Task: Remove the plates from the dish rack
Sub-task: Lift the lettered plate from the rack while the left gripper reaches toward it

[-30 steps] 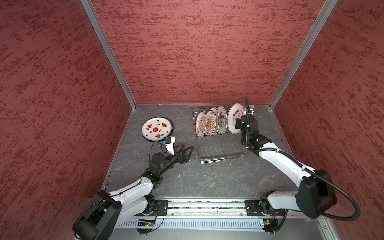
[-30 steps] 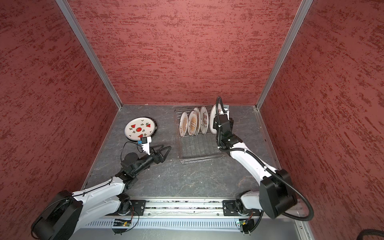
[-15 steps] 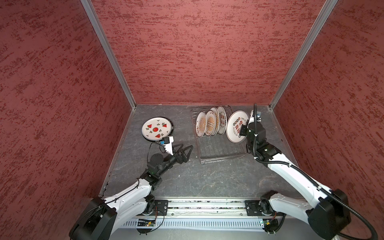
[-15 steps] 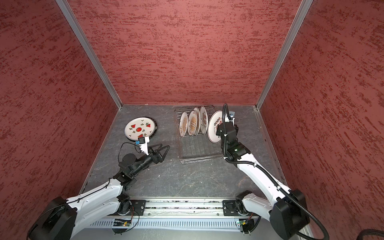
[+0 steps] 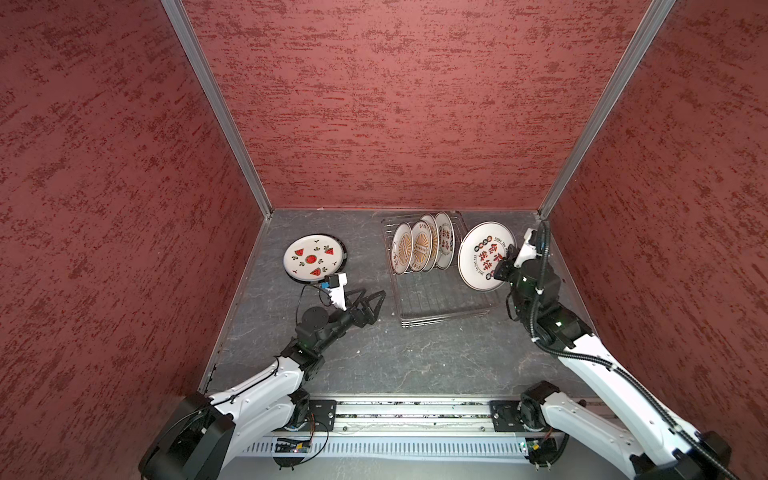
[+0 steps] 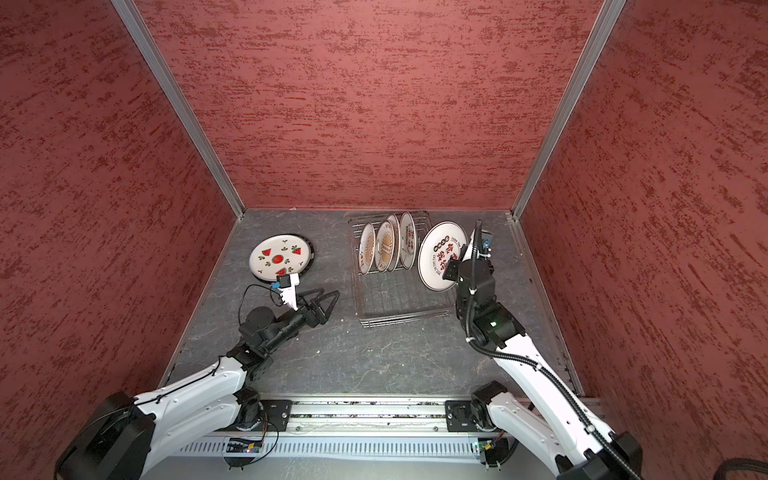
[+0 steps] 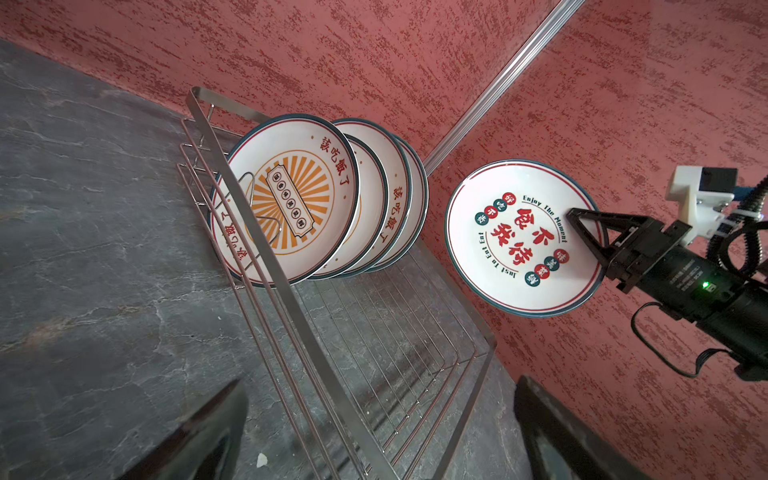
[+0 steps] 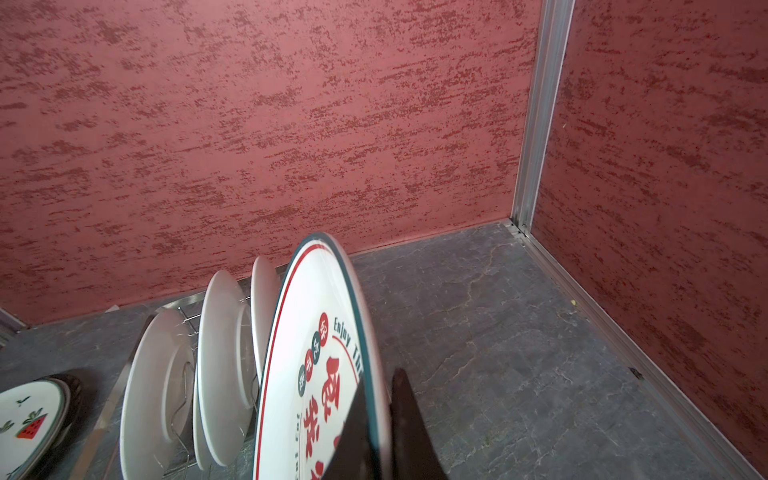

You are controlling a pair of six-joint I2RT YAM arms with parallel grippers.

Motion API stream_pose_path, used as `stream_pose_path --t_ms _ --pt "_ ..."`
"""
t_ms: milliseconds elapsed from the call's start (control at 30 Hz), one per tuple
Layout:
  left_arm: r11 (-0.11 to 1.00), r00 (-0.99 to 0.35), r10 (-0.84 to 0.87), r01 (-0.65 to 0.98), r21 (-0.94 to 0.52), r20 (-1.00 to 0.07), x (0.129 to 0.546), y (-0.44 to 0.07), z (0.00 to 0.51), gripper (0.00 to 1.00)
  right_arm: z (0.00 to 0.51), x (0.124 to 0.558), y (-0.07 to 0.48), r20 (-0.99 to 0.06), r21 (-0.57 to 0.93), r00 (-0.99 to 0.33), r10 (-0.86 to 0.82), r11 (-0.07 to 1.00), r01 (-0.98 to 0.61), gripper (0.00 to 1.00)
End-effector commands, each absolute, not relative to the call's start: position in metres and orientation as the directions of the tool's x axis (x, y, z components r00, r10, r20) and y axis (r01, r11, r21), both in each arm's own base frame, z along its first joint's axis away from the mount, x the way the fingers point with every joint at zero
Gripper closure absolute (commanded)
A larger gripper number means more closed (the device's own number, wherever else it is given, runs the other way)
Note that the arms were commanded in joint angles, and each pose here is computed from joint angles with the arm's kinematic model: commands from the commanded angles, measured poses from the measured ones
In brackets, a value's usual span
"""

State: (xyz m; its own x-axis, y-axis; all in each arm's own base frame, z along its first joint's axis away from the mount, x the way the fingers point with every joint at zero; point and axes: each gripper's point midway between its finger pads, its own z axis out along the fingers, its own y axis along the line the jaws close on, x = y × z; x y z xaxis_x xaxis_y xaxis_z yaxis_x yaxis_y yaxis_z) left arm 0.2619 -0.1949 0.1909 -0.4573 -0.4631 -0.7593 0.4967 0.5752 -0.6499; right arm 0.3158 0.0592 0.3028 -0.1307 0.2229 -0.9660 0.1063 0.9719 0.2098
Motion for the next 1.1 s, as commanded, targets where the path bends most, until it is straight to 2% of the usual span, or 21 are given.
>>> stream_pose_path --t_ms 0,233,433,800,1067 --pt "0.531 -0.457 -0.478 0.53 -0.661 -0.75 0.256 -0.2 0.204 0.01 0.328 0.305 0.077 -0.949 0.313 -0.045 0.311 0.949 -0.046 0.95" --pt "0.504 -0.475 -0.512 0.509 -0.698 -0.715 0.254 -0.198 0.215 0.0 0.334 0.286 0.114 -0.91 0.409 -0.066 0.409 0.859 -0.308 0.94" --pt "0.557 -0.445 -0.522 0.469 -0.686 -0.728 0.255 -0.202 0.214 0.01 0.33 0.279 0.154 -0.829 0.519 -0.12 0.547 0.67 -0.531 0.95" --pt "0.505 -0.414 -0.603 0.464 -0.728 -0.682 0.257 -0.197 0.226 0.01 0.313 0.29 0.197 -0.719 0.631 -0.294 0.63 0.413 -0.657 0.97" --pt "0.497 -0.443 -0.598 0.45 -0.742 -0.668 0.262 -0.203 0.224 0.01 0.293 0.302 0.217 -0.668 0.684 -0.399 0.628 0.307 -0.662 0.98"
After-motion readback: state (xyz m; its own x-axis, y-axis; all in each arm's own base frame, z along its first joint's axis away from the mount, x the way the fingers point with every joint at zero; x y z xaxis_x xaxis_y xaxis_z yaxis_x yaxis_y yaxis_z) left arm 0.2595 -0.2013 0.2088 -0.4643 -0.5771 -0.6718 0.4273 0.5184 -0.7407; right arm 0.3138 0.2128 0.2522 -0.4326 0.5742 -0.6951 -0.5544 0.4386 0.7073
